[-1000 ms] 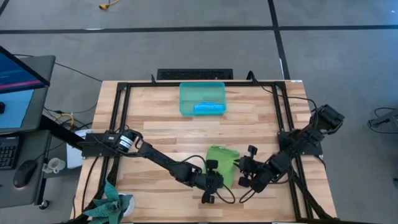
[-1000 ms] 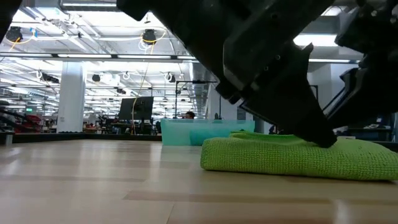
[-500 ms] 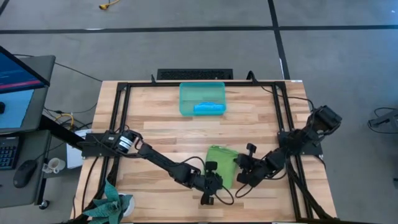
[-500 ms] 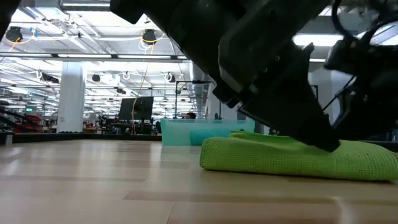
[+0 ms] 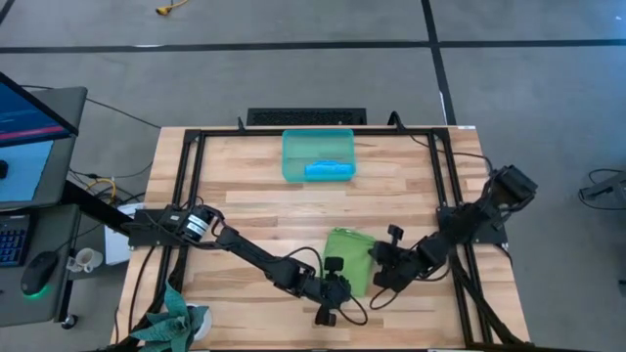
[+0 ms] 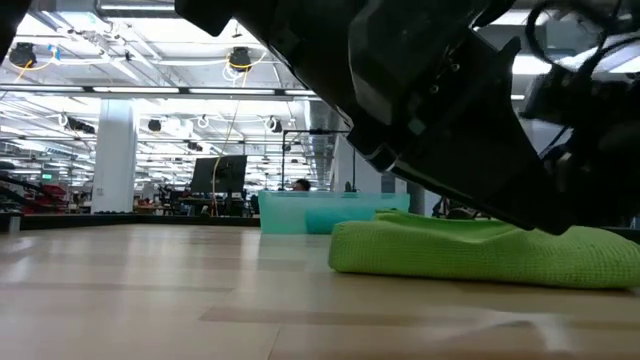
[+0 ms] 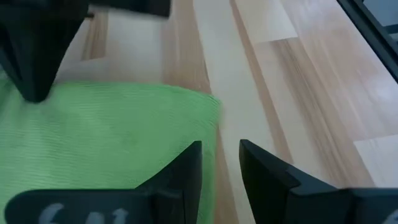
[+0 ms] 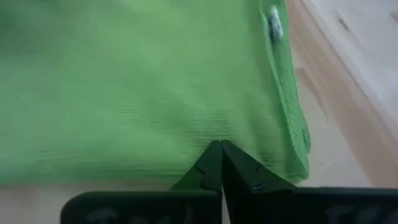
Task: Roll microfiber towels into tight, uniform cylinder then place into a basket
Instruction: Roll the green microfiber cloth
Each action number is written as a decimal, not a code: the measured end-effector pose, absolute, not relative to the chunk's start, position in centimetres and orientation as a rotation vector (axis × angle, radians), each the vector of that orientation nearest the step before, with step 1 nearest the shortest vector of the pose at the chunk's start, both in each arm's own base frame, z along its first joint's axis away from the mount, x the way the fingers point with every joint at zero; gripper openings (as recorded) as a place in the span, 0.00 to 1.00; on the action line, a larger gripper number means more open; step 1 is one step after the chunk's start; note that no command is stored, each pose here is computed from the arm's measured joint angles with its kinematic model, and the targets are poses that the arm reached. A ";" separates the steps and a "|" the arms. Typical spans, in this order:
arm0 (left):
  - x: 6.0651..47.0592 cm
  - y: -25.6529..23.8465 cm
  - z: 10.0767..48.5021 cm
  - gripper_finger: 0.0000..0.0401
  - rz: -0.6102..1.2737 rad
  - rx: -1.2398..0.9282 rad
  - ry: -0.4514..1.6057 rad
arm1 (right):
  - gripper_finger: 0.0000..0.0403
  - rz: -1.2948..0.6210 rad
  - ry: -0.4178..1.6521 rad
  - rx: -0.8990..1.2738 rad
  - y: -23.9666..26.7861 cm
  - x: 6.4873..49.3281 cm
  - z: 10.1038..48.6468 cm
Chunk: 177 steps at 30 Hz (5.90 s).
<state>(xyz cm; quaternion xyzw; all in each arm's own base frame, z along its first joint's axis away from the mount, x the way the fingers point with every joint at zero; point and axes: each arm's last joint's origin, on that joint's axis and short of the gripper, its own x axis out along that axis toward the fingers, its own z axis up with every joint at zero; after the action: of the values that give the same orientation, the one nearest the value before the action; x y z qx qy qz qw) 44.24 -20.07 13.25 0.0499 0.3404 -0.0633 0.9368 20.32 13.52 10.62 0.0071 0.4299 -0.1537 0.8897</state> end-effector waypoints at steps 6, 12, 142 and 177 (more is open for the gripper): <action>44.1 -20.4 13.3 0.25 -0.136 0.103 0.695 | 0.05 -0.282 0.851 0.029 13.8 19.6 12.5; 43.8 -20.4 14.1 0.25 -0.144 0.121 0.694 | 0.08 -0.235 0.802 0.043 14.1 19.0 14.2; 41.7 -22.8 18.2 0.25 0.018 0.029 0.930 | 0.02 0.301 0.806 -0.218 23.2 17.5 19.4; 41.7 -25.2 21.2 0.45 -0.069 0.243 0.798 | 0.42 0.312 0.688 -0.370 24.8 16.8 21.6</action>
<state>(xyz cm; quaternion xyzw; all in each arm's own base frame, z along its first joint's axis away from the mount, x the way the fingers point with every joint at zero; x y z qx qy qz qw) 41.65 -25.21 21.17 0.1182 0.3874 -0.0336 0.9137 16.76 24.79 21.65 -0.1794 0.3342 0.1516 0.9128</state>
